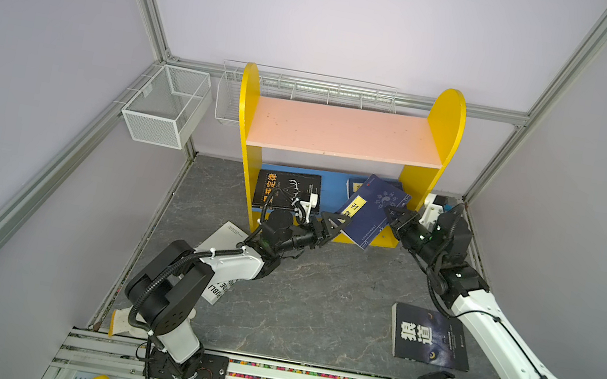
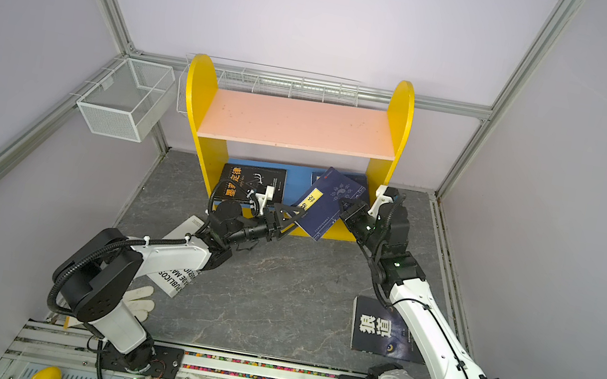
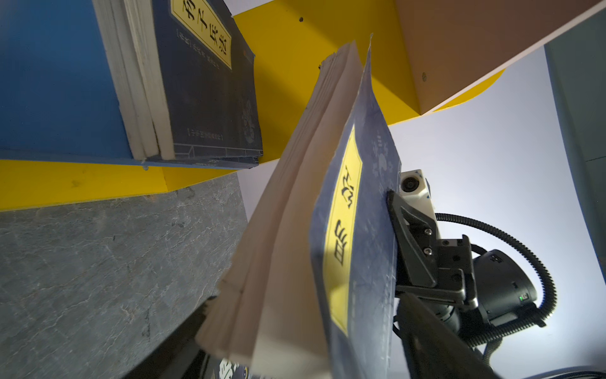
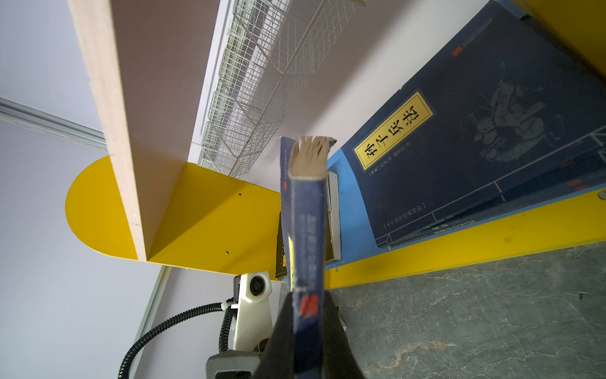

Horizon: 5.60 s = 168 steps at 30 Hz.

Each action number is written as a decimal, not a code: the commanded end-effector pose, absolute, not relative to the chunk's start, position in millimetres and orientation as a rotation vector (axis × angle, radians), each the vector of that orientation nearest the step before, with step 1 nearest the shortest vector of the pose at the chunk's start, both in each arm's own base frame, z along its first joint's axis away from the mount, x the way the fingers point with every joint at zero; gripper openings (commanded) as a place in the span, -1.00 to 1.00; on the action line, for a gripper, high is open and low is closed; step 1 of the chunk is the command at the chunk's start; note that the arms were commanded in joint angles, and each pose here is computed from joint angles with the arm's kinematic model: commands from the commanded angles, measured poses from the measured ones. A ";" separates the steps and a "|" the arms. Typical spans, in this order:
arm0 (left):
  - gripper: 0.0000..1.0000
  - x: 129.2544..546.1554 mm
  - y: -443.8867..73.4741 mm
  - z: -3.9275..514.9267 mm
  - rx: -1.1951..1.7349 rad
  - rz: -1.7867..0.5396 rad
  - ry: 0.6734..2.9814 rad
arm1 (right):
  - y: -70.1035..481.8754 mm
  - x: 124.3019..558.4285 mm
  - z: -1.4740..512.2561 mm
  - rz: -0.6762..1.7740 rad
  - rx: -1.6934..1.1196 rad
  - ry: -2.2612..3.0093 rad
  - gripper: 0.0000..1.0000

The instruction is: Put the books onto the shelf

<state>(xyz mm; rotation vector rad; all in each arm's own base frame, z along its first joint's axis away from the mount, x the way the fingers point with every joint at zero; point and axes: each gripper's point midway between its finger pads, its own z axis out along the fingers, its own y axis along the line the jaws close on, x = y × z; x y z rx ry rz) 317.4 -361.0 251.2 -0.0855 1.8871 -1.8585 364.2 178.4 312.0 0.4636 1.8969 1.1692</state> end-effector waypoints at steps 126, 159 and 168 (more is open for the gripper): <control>-1.00 420.2 -416.6 300.0 0.136 -1.571 2.017 | 149.4 388.3 264.8 0.906 0.587 1.973 0.35; -1.00 460.1 -401.4 238.6 -0.094 -1.514 2.096 | 54.4 444.9 288.9 0.444 0.384 1.819 0.76; -1.00 464.4 -399.0 234.4 -0.129 -1.498 2.107 | 59.9 462.0 280.1 0.470 0.387 1.826 0.75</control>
